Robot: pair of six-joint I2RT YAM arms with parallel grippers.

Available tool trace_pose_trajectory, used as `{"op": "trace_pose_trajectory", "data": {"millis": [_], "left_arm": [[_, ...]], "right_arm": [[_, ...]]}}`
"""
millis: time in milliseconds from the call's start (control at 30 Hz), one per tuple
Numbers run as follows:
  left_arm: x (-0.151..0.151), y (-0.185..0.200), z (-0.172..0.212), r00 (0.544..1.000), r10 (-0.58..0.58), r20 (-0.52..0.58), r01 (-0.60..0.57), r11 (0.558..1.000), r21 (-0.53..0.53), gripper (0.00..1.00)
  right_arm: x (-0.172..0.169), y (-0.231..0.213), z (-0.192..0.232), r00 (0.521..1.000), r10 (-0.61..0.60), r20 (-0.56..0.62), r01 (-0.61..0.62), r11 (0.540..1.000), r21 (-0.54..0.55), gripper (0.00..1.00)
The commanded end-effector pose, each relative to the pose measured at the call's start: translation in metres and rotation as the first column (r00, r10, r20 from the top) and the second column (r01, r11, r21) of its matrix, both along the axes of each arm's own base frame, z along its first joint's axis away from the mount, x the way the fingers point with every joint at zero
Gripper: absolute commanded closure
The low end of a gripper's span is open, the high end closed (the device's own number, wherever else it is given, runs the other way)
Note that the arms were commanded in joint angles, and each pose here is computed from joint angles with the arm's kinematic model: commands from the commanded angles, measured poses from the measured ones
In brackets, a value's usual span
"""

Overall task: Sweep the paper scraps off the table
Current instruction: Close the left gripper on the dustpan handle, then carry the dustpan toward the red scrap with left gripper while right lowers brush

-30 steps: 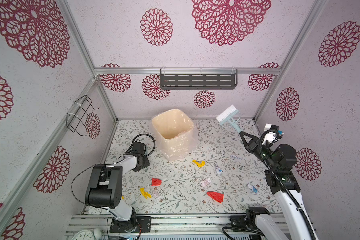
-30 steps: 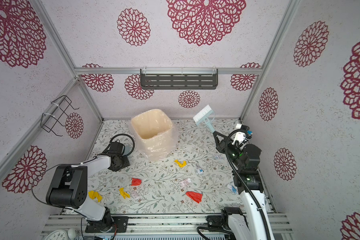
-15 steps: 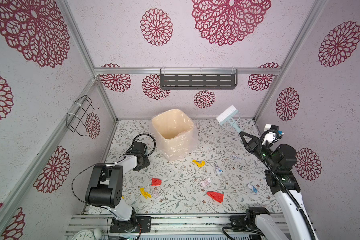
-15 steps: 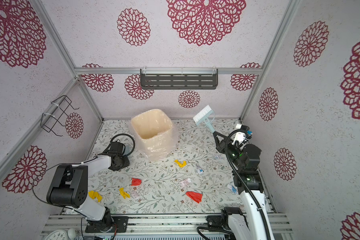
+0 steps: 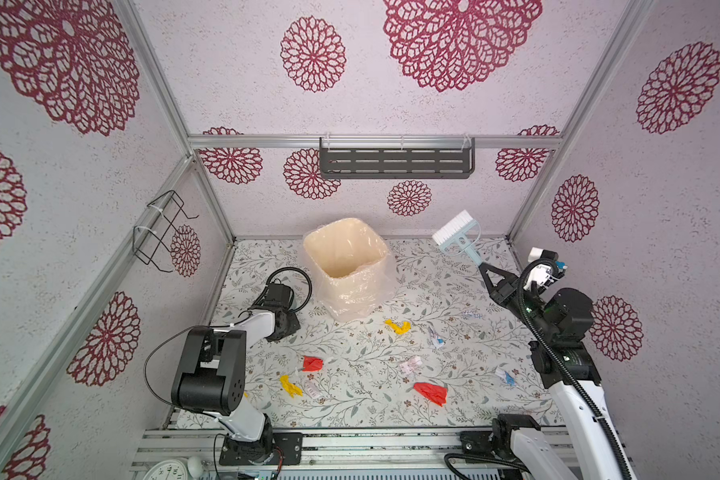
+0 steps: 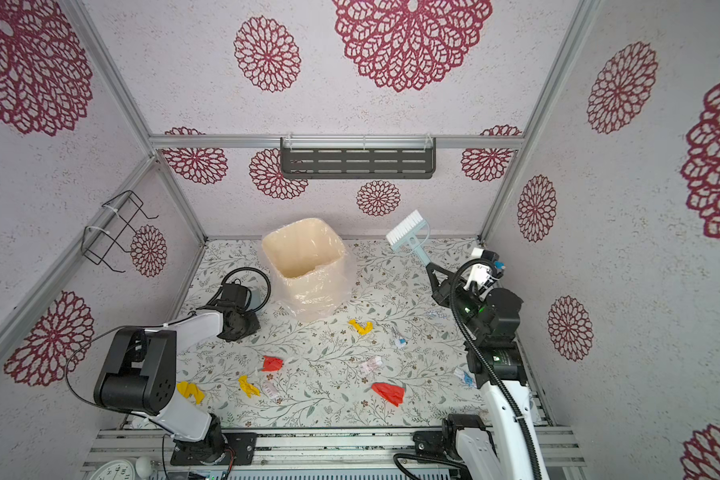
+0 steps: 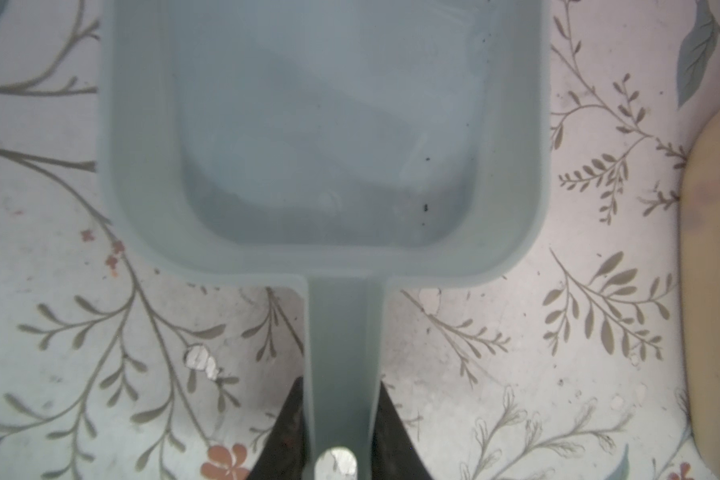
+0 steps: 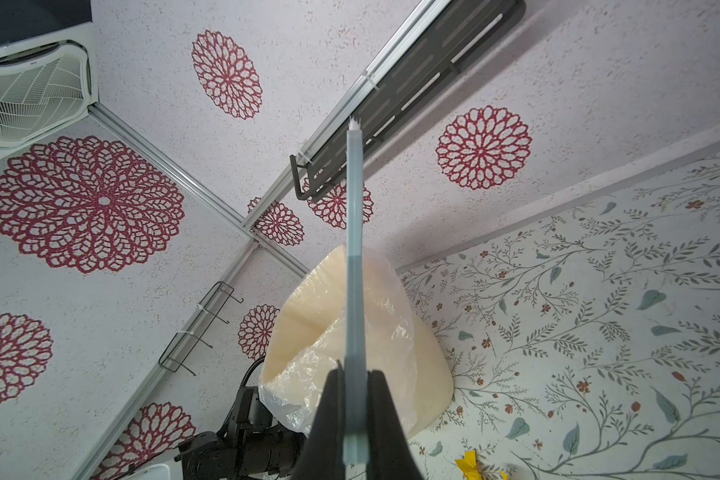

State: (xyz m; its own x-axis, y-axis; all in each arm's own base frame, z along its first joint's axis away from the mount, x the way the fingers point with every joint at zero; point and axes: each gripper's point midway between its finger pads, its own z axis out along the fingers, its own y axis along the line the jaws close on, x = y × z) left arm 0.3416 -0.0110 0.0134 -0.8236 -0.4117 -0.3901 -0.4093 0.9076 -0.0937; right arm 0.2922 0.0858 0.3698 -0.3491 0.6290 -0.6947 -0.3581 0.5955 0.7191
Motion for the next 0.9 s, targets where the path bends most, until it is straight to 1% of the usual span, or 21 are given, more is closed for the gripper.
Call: {"op": "trace_pose_trajectory", "data": {"millis": [0,200,367,600,733,867], "left_arm": [[0.008,-0.001,0.003,1.000,0.002,0.019,-0.002,1.000,0.005,0.85],[0.007,0.000,0.010,0.999,0.006,0.033,-0.006,1.000,0.008,0.89],[0.005,0.002,0.040,0.996,0.005,0.084,-0.007,1.000,0.016,0.91],[-0.013,0.013,0.095,0.988,0.012,0.152,-0.021,0.998,0.059,0.94],[-0.027,0.019,0.130,0.978,0.019,0.208,-0.037,0.996,0.082,0.94],[-0.040,0.023,0.177,0.961,0.011,0.276,-0.040,0.994,0.098,0.94]], "right_arm": [[-0.003,-0.003,0.015,0.998,-0.014,0.059,0.015,1.000,-0.006,1.00],[-0.003,-0.003,0.012,0.999,-0.013,0.050,0.014,1.000,-0.013,1.00],[-0.001,-0.001,0.008,0.999,0.001,0.034,0.000,1.000,-0.019,1.00],[0.000,0.002,0.005,1.000,0.021,0.017,-0.021,0.999,-0.033,1.00],[-0.001,0.002,0.001,1.000,0.023,-0.015,-0.024,0.997,-0.078,1.00],[-0.003,0.002,-0.003,0.998,0.024,-0.058,-0.031,0.991,-0.133,1.00]]}}
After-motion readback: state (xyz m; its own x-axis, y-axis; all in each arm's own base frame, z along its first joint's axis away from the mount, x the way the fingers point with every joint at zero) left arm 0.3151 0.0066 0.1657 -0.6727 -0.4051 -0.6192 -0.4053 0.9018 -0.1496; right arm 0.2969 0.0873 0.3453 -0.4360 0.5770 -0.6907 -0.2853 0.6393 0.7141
